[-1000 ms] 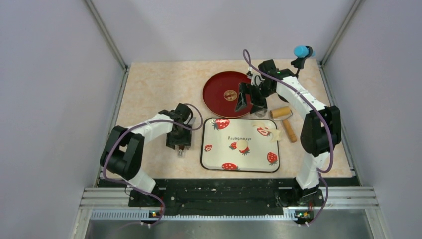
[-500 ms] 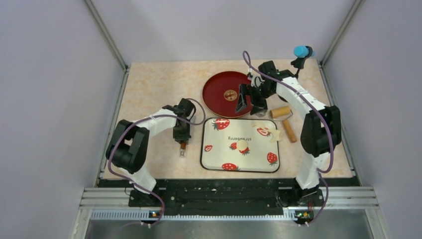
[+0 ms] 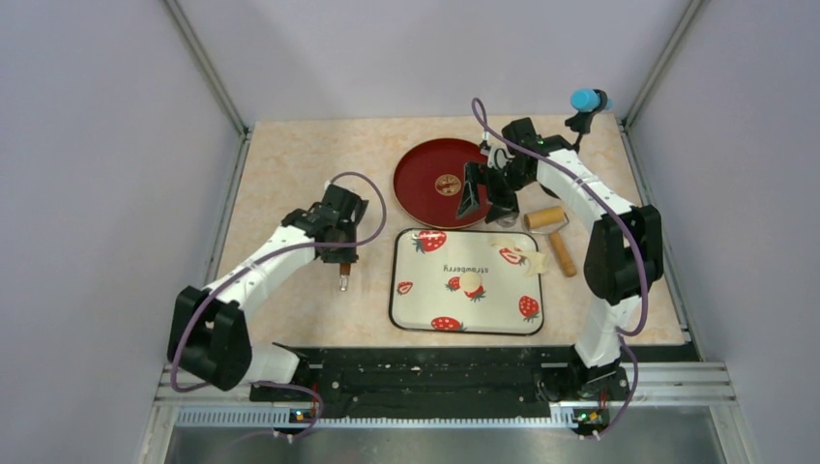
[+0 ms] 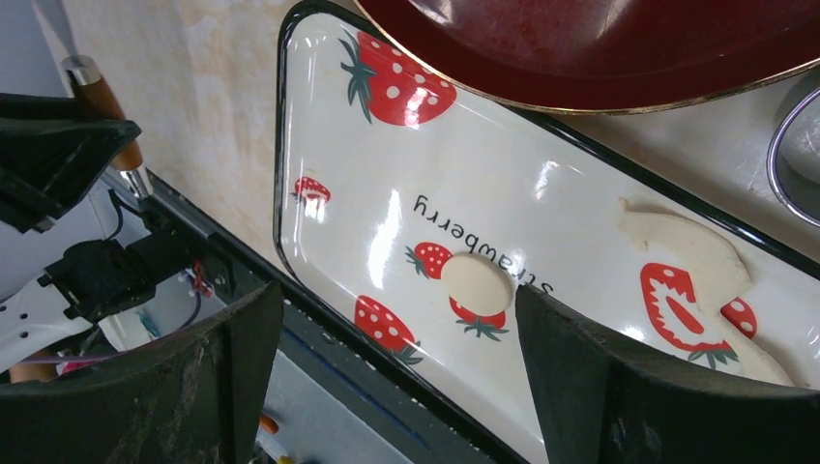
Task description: Roll out the dumpling wrappers from the dough
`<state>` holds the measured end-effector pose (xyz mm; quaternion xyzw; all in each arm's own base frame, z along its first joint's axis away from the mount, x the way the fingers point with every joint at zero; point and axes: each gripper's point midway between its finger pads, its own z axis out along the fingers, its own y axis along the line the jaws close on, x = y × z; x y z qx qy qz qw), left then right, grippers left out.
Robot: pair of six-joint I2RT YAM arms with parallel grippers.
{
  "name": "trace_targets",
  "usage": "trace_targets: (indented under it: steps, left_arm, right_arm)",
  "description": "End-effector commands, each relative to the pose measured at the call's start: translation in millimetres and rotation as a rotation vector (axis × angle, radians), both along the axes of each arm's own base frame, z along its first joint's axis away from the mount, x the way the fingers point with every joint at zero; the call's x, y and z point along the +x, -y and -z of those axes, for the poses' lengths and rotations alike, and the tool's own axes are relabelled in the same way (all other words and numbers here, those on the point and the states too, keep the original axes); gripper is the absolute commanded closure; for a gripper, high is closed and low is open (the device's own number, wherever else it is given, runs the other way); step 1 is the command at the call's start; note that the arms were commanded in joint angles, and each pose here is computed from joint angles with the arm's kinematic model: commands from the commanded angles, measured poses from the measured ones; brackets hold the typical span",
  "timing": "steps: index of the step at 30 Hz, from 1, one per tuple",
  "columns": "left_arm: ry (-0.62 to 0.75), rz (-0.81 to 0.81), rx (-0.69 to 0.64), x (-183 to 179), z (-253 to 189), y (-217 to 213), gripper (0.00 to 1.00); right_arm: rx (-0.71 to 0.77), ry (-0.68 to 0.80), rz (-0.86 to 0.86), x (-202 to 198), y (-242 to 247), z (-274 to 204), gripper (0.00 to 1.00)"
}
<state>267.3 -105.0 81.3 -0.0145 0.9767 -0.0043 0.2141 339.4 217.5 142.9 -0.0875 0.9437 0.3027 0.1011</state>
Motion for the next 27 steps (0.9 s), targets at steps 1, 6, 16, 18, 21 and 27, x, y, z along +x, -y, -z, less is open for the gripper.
trace_targets:
  steps: [1,6,16,18,21,27]
  left_arm:
    - [0.172,0.117,-0.043,17,-49,8,1.00]
    - [0.246,0.296,-0.032,20,-75,13,1.00]
    - [0.365,0.590,-0.199,22,-104,60,1.00]
    - [0.340,0.582,-0.238,22,-102,69,1.00]
    - [0.289,0.561,-0.250,21,-97,80,1.00]
    - [0.194,0.589,-0.218,13,-84,102,1.00]
  right_arm:
    - [0.057,0.109,0.005,11,-1,-41,0.13]
    - [0.069,0.134,0.021,15,2,-53,0.13]
    - [0.195,0.136,-0.047,5,-19,-77,0.08]
    - [0.255,0.144,-0.066,4,-32,-89,0.08]
    - [0.338,0.141,-0.096,1,-51,-103,0.07]
    - [0.370,0.103,-0.124,-4,-76,-96,0.07]
